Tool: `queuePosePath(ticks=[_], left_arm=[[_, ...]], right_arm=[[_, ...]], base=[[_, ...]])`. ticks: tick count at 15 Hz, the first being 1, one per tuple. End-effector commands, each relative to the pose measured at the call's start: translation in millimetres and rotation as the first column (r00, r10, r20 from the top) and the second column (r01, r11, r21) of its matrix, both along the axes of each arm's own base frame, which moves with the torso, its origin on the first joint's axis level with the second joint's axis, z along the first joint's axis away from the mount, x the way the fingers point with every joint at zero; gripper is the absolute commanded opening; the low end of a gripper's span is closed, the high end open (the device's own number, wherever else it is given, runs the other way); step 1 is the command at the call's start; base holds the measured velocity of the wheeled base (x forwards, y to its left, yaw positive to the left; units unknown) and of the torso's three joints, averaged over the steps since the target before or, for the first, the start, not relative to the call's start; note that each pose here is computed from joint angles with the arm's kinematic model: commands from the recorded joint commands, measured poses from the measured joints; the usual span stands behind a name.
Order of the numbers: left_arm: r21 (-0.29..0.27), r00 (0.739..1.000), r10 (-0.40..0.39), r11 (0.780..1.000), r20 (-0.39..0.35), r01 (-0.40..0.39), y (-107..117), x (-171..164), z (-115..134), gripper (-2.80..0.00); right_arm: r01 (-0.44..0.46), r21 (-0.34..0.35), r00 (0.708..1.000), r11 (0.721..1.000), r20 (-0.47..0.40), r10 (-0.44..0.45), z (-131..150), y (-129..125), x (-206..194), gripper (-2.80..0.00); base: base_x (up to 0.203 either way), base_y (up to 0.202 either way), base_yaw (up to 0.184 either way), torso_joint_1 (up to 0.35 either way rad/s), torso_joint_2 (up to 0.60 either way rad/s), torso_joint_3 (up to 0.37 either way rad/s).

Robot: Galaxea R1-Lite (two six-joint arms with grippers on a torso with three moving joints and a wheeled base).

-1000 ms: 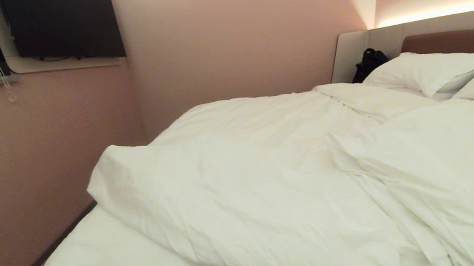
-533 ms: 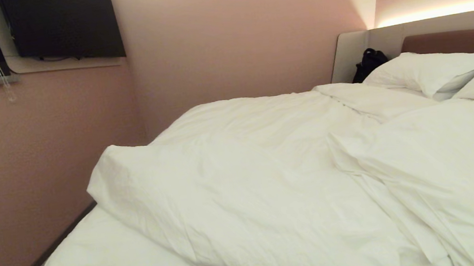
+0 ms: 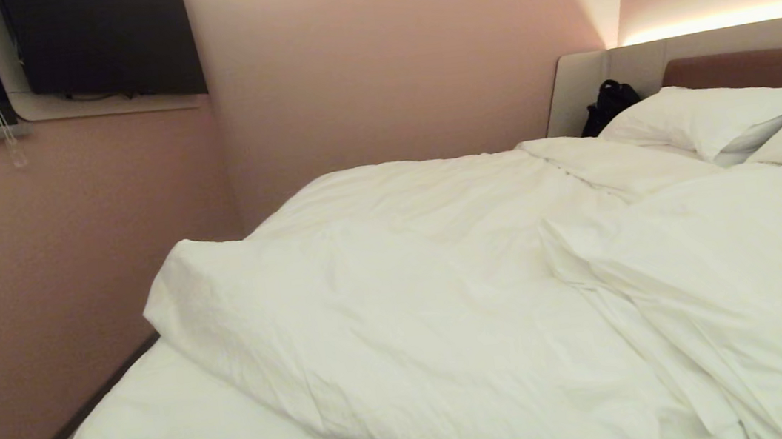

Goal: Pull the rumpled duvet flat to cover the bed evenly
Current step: Hold the folded corner of the quilt

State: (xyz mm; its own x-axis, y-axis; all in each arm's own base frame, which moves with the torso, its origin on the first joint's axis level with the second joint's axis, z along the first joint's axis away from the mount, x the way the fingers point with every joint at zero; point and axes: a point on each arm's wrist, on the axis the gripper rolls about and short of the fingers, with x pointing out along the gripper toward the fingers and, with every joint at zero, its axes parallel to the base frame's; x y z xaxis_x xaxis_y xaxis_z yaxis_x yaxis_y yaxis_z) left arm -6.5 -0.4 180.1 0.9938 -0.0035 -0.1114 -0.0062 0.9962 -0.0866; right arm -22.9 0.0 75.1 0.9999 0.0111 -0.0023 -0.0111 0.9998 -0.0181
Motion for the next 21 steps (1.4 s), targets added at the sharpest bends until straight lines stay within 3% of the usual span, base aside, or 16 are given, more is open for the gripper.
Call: queuePosePath(ticks=[1,3,6,8,12,15,21], left_arm=[[-0.004,0.99,-0.003,1.0,-0.139,0.003,0.4,36.3,13.3,-2.8],[-0.01,0.982,-0.013,1.0,-0.189,0.011,0.5,67.0,24.9,-2.8],[-0.01,0.981,-0.027,1.0,-0.195,0.026,0.7,112.2,38.0,-2.8],[0.023,0.975,-0.041,0.999,-0.217,0.047,0.7,140.7,41.5,-2.8],[0.03,0.958,-0.132,0.989,-0.253,0.144,-2.4,197.6,51.8,-2.8],[-0.023,0.931,-0.265,0.963,-0.252,0.268,-8.5,235.7,49.0,-2.8],[-0.08,0.862,-0.395,0.917,-0.317,0.391,-35.1,306.6,20.8,-2.8]], right_arm=[[0.0,0.0,1.0,1.0,-0.001,0.0,0.0,0.0,0.1,-2.8],[0.0,0.0,1.0,1.0,-0.001,0.0,0.0,0.0,0.1,-2.8],[-0.001,0.0,1.0,1.0,-0.001,0.001,0.0,0.0,0.1,-2.8],[0.0,0.0,1.0,1.0,-0.001,0.0,0.0,0.0,0.1,-2.8],[0.0,0.0,1.0,1.0,-0.001,0.0,0.0,0.0,0.1,-2.8],[0.0,0.0,1.0,1.0,-0.001,0.0,0.0,0.0,0.1,-2.8],[0.0,0.0,1.0,1.0,-0.001,0.0,0.0,0.0,0.1,-2.8]], base=[[0.0,0.0,0.0,0.0,0.0,0.0],[0.0,0.0,0.0,0.0,0.0,0.0],[0.0,0.0,0.0,0.0,0.0,0.0],[0.0,0.0,0.0,0.0,0.0,0.0],[0.0,0.0,0.0,0.0,0.0,0.0],[0.0,0.0,0.0,0.0,0.0,0.0],[0.0,0.0,0.0,0.0,0.0,0.0]])
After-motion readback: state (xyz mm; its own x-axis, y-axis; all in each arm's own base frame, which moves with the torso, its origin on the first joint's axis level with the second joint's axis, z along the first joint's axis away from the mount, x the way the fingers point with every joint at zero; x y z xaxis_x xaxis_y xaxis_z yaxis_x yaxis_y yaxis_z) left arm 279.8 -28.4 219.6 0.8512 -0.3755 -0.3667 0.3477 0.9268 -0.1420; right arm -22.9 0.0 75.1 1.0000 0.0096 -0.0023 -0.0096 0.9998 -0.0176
